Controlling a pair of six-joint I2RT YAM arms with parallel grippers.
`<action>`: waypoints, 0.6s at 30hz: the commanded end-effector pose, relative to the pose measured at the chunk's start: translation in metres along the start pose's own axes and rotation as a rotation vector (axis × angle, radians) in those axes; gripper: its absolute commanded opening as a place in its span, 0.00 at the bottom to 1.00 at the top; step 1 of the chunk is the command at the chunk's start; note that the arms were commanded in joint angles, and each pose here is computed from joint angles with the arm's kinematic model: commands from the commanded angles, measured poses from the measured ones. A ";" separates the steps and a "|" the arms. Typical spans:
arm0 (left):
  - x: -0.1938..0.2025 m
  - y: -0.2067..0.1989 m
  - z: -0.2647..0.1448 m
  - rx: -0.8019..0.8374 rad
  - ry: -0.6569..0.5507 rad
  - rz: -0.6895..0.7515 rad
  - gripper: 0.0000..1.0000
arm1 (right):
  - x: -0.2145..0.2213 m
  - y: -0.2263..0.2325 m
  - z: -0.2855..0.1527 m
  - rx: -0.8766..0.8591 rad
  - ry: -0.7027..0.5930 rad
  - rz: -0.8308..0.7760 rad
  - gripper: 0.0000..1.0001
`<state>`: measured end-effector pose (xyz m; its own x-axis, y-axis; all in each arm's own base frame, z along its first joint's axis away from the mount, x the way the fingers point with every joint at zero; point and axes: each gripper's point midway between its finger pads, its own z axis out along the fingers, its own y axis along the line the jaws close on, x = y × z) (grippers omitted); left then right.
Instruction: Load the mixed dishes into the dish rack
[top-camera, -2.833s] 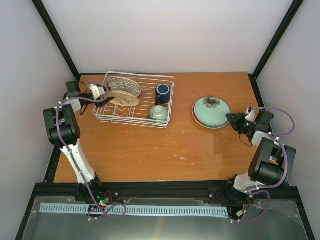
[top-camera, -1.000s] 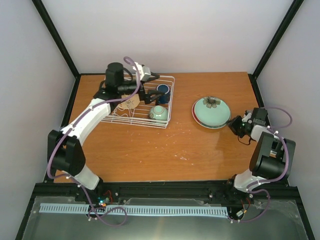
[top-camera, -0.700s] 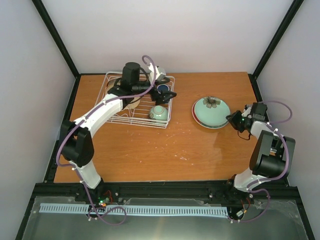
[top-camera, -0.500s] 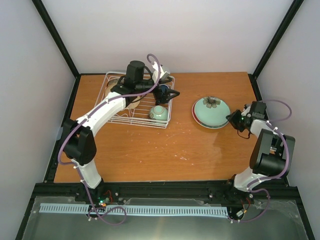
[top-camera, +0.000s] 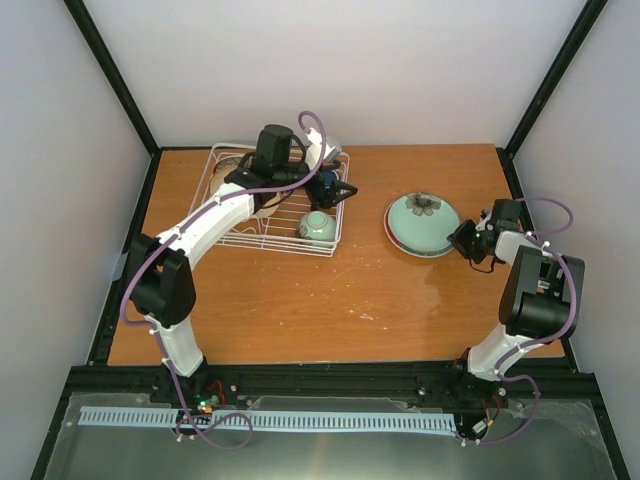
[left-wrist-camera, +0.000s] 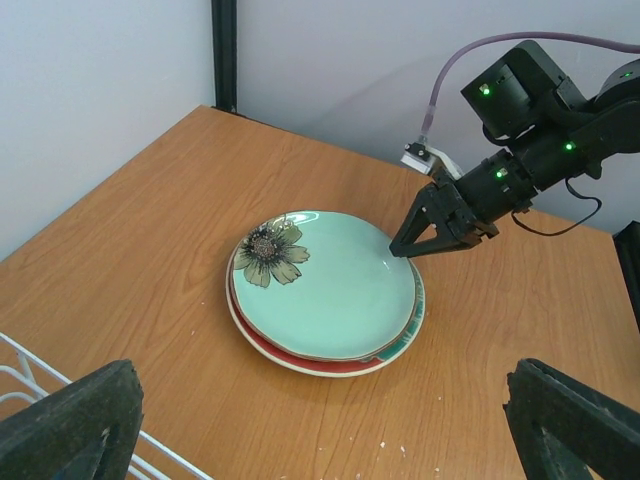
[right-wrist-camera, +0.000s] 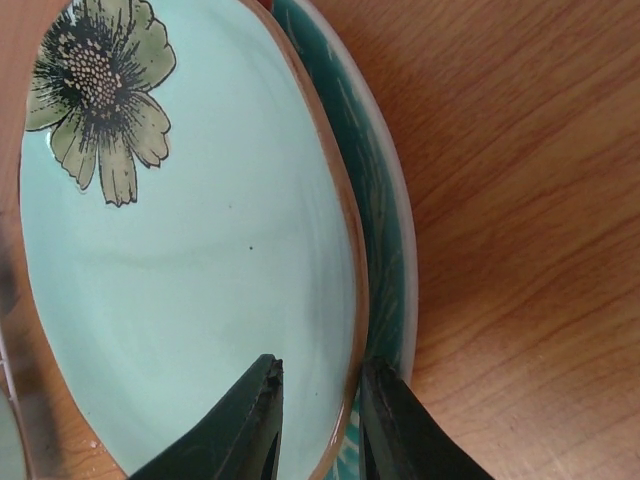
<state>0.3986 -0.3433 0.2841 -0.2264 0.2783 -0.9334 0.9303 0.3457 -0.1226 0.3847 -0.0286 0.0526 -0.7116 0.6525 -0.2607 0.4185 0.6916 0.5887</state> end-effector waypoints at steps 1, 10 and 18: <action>-0.015 -0.003 0.000 -0.006 -0.017 0.040 1.00 | -0.002 0.002 0.008 0.024 0.011 0.003 0.21; -0.014 -0.002 0.002 -0.010 -0.013 0.038 1.00 | 0.003 0.004 0.025 0.041 0.045 -0.002 0.15; -0.005 0.002 0.007 -0.011 0.005 0.028 1.00 | 0.010 0.004 0.029 0.032 0.069 -0.005 0.03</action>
<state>0.3995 -0.3434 0.2819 -0.2277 0.2860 -0.9308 0.9273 0.3555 -0.1176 0.4005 -0.0186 0.0379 -0.7248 0.6511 -0.2252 0.4400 0.6889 0.5760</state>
